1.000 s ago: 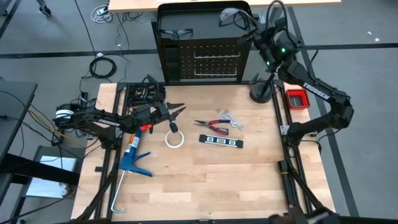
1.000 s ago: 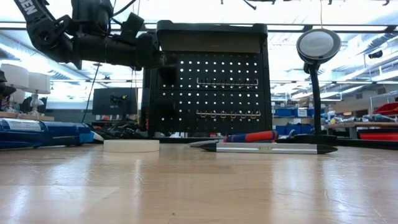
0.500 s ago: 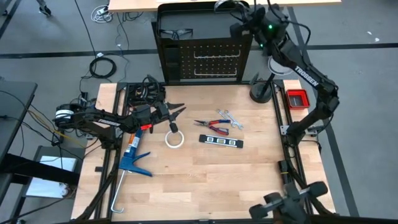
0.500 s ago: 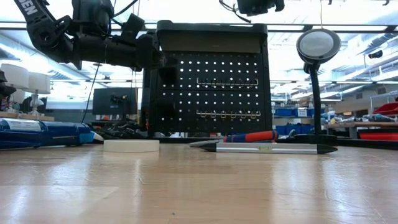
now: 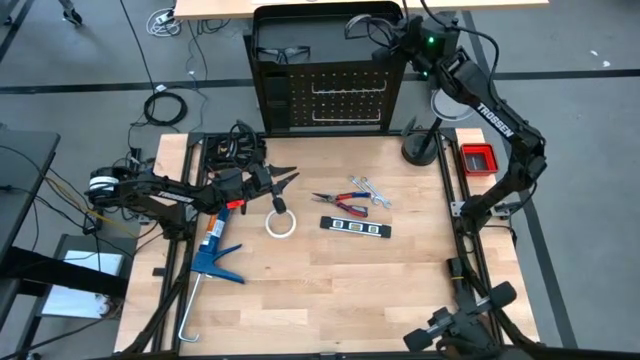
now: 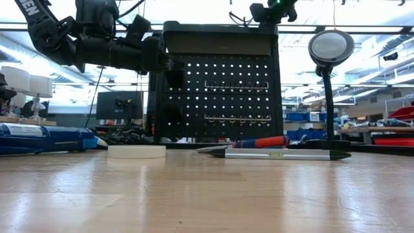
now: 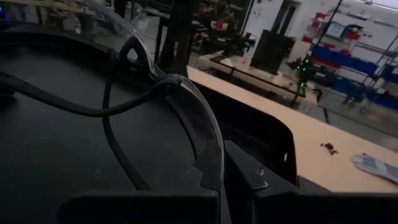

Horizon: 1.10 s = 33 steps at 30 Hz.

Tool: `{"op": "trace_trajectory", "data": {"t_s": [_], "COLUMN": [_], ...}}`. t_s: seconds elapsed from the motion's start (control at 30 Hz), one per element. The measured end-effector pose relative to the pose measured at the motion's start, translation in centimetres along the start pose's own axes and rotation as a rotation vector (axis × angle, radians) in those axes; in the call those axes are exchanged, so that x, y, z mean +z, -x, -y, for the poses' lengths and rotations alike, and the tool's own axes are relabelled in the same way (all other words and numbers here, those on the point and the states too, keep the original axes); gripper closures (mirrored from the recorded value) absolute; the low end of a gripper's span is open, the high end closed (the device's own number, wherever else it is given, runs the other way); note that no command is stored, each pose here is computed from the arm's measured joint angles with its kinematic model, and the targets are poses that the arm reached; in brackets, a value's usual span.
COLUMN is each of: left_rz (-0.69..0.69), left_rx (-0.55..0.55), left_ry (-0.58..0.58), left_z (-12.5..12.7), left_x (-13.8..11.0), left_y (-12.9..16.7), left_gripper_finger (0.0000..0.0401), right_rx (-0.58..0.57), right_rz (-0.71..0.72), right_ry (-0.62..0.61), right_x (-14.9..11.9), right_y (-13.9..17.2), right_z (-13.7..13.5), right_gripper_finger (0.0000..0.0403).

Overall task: Hang tools onto peg board
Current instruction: Put the black safety glasses on the black peg board, then put the blue-orange pliers on the black peg board

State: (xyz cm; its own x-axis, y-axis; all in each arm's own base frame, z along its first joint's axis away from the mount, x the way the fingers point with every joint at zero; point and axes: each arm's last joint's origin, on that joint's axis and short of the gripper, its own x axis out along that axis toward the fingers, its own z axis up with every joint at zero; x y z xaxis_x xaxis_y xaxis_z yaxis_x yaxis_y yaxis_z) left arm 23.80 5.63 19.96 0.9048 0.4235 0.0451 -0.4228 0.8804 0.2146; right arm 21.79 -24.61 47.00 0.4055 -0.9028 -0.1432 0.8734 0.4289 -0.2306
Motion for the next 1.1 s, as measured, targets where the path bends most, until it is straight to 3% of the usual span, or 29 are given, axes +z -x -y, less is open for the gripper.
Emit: {"op": "trace_trajectory", "data": {"t_s": [0.4, 0.83, 1.1], "left_rz": [-0.001, -0.003, -0.003], "left_rx": [0.0, -0.001, -0.001], "left_ry": [0.007, 0.02, 0.022], "left_z": [0.0, 0.0, 0.0], "left_x": [0.0, 0.0, 0.0], "left_y": [0.0, 0.0, 0.0], "left_gripper_finger": [0.0323, 0.0323, 0.0323], "right_rx": [0.029, 0.062, 0.061], "right_rz": [-0.031, -0.019, -0.002], "right_ry": [0.042, 0.074, 0.069], "right_x": [-0.1, 0.2, 0.5], "right_y": [0.6, 1.6, 1.8], "right_z": [0.2, -0.2, -0.2], "right_gripper_finger": [0.0379, 0.0309, 0.0287]}}
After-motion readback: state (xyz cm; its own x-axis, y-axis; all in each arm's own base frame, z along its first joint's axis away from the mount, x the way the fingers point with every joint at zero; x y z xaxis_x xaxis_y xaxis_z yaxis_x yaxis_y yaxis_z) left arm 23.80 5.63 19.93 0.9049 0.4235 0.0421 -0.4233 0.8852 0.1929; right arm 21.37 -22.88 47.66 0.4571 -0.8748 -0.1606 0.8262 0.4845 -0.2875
